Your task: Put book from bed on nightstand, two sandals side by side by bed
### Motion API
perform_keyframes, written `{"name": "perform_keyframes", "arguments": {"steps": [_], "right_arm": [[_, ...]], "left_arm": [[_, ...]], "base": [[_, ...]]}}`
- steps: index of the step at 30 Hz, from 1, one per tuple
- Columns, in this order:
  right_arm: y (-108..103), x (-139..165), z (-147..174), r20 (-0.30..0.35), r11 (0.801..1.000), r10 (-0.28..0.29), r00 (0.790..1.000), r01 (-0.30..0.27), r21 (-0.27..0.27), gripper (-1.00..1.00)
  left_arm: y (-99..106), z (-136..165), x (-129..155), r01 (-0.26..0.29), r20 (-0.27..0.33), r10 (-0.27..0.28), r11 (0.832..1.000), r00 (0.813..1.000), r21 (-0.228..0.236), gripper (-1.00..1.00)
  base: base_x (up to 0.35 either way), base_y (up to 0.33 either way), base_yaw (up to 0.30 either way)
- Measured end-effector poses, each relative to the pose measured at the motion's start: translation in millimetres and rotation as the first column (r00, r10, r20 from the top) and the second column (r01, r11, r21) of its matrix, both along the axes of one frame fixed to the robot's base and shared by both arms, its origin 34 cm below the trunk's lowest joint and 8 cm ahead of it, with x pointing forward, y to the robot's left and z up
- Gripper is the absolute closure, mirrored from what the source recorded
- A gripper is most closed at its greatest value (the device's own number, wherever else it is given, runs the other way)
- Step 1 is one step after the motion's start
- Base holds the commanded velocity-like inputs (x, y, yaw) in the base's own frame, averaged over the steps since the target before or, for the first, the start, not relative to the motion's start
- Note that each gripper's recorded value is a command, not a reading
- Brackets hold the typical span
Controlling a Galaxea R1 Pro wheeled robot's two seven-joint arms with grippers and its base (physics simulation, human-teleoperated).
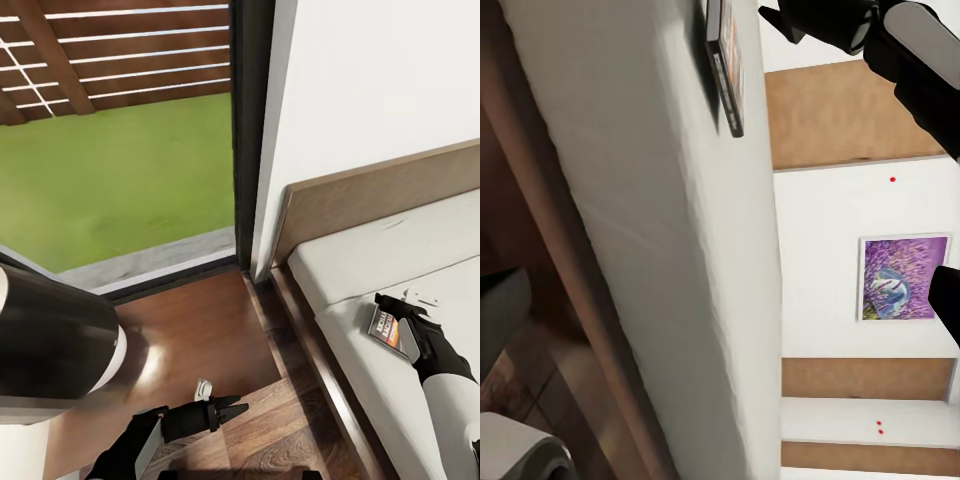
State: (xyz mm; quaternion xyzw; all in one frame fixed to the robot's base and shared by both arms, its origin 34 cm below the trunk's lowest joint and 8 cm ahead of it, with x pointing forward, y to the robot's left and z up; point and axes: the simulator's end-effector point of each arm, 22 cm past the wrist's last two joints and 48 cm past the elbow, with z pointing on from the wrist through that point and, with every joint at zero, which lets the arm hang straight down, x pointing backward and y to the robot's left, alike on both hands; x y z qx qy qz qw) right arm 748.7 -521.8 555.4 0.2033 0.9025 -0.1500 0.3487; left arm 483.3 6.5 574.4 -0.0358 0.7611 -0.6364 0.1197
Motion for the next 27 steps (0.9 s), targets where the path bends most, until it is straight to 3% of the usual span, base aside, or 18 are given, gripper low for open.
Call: {"name": "perform_keyframes", "arguments": {"steps": [27], "right_arm": [[0.0, -2.4, -33.7, 0.0, 1.0, 0.0, 1.0, 0.0, 0.0, -1.0]], "left_arm": [[0.0, -33.7, -2.2, 0.0, 0.002, 0.0, 1.0, 1.0, 0.0, -1.0]], "base": [[0.0, 0.0, 0.0]]}}
